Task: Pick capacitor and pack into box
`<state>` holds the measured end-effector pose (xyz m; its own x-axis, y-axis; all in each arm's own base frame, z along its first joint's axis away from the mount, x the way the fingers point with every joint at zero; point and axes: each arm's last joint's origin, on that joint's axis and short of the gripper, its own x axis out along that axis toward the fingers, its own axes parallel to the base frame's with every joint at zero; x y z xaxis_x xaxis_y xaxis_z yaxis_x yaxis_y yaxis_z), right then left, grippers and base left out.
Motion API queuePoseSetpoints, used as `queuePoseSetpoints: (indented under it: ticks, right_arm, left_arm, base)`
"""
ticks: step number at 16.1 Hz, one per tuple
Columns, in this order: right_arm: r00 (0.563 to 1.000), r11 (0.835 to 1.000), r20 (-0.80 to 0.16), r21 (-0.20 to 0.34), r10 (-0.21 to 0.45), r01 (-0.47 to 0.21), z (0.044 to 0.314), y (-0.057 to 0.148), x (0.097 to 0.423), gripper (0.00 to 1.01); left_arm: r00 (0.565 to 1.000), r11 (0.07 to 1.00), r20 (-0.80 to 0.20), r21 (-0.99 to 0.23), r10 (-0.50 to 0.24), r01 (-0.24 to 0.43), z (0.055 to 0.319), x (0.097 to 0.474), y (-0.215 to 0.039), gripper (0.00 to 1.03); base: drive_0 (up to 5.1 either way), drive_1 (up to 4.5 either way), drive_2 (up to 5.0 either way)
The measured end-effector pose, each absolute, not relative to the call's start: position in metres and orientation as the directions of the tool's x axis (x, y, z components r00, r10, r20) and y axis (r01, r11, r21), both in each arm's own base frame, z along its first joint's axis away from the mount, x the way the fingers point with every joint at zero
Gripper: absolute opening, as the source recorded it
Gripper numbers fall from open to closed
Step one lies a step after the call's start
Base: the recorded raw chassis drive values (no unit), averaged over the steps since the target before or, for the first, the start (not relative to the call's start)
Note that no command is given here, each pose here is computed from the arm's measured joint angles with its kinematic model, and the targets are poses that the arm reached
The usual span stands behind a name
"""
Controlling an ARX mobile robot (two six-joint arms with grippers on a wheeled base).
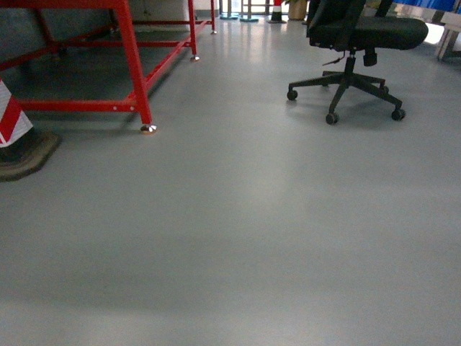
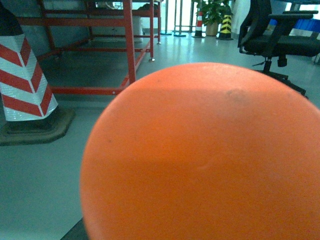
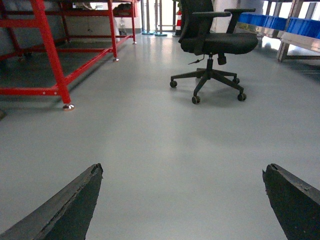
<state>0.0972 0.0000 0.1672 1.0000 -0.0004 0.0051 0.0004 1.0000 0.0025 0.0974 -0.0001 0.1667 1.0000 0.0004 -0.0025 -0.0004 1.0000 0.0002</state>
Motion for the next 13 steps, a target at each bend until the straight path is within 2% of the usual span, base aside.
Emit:
queuePoseSetpoints:
  ticks: [13]
  right_arm:
    - [1.0, 1.0, 0.002, 0.002, 0.0, 0.0, 0.1669, 0.0, 0.0972, 0.98]
  left_arm:
    - [1.0, 1.0, 0.001, 0.0, -0.001, 0.001, 0.167, 0.0974, -0.0001, 0.44]
  base:
    - [-5.0, 2.34, 2.3]
